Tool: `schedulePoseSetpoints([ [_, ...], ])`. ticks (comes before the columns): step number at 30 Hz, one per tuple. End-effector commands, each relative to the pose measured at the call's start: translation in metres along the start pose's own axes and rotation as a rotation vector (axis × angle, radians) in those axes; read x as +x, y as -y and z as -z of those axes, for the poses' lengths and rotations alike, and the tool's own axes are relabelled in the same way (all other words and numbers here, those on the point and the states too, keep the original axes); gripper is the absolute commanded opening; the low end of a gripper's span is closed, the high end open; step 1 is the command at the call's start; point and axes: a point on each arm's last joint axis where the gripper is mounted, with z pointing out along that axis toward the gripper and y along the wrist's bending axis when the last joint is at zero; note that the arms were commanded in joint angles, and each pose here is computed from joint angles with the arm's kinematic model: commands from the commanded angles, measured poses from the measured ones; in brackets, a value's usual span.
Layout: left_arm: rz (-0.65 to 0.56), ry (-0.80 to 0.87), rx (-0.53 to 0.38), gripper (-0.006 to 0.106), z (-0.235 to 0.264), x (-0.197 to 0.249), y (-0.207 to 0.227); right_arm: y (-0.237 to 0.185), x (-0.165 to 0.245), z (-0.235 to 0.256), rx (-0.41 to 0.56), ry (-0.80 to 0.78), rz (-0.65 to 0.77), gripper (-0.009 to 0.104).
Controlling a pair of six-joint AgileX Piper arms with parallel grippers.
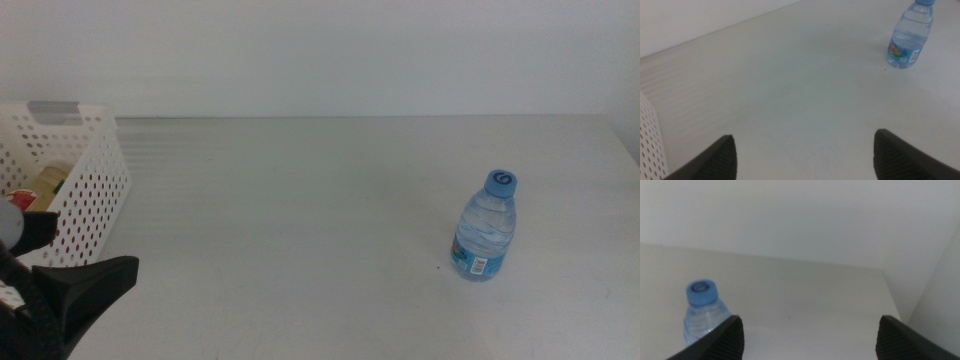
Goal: Use arms to grab the bottles and put them into the dustbin to the left of the table.
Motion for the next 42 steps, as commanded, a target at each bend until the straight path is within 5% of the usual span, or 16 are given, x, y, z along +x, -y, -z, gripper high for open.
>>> schedulePoseSetpoints([
  [1, 0.012, 0.085, 0.0, 0.09, 0.004, -0.012, 0.0, 0.001, -0.014, -0.009, 0.008, 0.073, 0.04, 0.084],
  [12, 0.012, 0.085, 0.0, 0.09, 0.004, -0.012, 0.0, -0.011, 0.036, -0.038, -0.088, 0.118, 0.015, 0.084],
  [33, 0.012, 0.085, 0.0, 0.09, 0.004, -0.012, 0.0, -0.049, 0.091, -0.106, -0.498, 0.143, -0.069, 0.084],
  [42, 0.012, 0.085, 0.0, 0.09, 0.004, -0.012, 0.0, -0.053, 0.103, -0.134, -0.53, 0.144, -0.009, 0.084],
])
